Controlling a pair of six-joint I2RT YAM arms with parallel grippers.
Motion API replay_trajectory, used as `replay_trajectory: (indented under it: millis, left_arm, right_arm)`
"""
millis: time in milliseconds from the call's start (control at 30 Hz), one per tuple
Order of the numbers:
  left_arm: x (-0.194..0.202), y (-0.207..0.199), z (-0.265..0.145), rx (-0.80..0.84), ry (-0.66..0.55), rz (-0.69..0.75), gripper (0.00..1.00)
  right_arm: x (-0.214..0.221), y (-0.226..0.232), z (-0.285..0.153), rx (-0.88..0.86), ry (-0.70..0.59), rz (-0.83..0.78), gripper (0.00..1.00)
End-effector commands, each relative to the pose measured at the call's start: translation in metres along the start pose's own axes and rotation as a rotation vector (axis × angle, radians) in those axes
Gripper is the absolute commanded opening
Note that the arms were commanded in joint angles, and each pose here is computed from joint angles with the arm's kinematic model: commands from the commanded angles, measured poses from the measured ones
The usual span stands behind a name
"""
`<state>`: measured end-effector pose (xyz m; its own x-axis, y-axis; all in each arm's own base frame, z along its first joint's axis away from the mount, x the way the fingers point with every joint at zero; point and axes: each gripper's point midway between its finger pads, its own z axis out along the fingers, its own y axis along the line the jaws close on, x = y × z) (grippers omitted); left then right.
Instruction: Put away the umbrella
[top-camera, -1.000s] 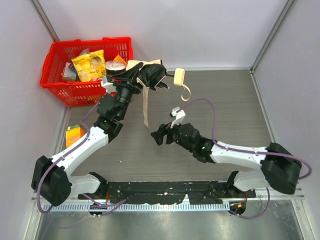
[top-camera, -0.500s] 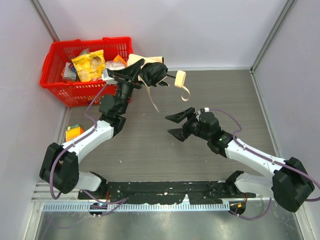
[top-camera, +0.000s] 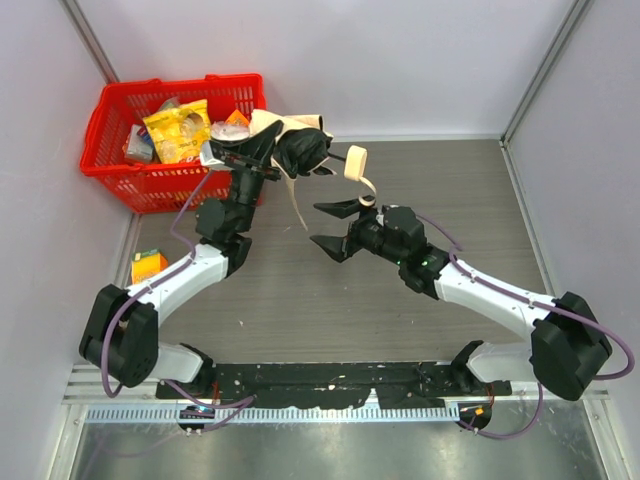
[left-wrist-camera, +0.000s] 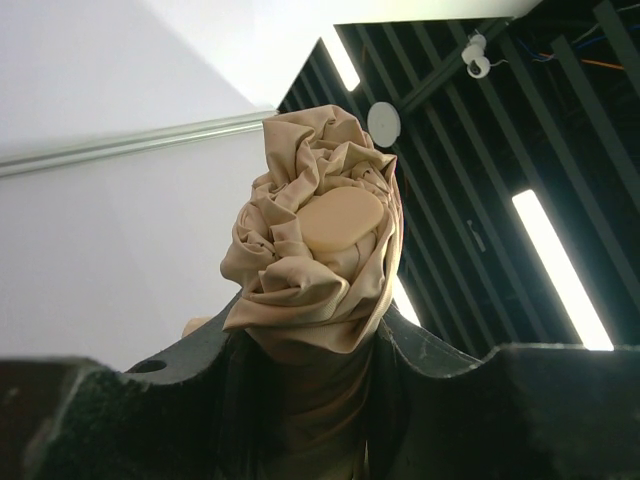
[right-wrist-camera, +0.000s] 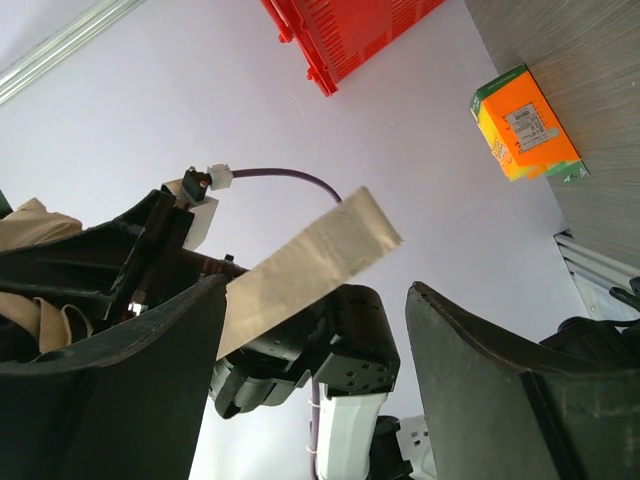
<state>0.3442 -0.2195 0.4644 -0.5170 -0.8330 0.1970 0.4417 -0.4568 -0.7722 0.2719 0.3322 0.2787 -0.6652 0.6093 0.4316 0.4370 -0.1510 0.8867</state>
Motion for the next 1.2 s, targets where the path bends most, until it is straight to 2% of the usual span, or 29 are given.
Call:
replay_trajectory:
  millis: [0,433,667,833,933,1000,1100,1167]
  left_arm:
    - [0.008,-0.052,-0.001,0.2,0.035,-0.052,0.0]
    - [0.006,-0.058,-0.003,0.268,0.029,-0.087,0.0]
    - [0.006,-0.05,-0.006,0.281,0.025,-0.164,0.0]
    - [0.006,-0.057,-0.008,0.294,0.02,-0.16,0.0]
    - [0.008,-0.057,-0.008,0.289,0.029,-0.163,0.0]
    - [0.008,-0.058,-0.008,0.285,0.029,-0.163,0.0]
    - [0.007,-0.054,-0.008,0.259,0.024,-0.169,0.0]
    - [0.006,-0.049,-0.01,0.227,0.021,-0.189,0.0]
  right_arm:
    - [0.008,0.02,0.004,-0.023,0.017,0.283,0.77]
    - [0.033,0.045,0.024,-0.098,0.08,0.36,0.76]
    - [0.037,0.049,0.029,-0.126,0.104,0.397,0.73]
    - [0.032,0.044,0.028,-0.135,0.085,0.397,0.57]
    - [0.021,0.04,0.025,-0.15,0.035,0.399,0.36]
    - [0.018,0.036,0.025,-0.151,0.026,0.402,0.27]
    - [0.016,0.034,0.03,-0.165,0.042,0.403,0.21]
    - [0.013,0.037,0.033,-0.206,0.064,0.397,0.1]
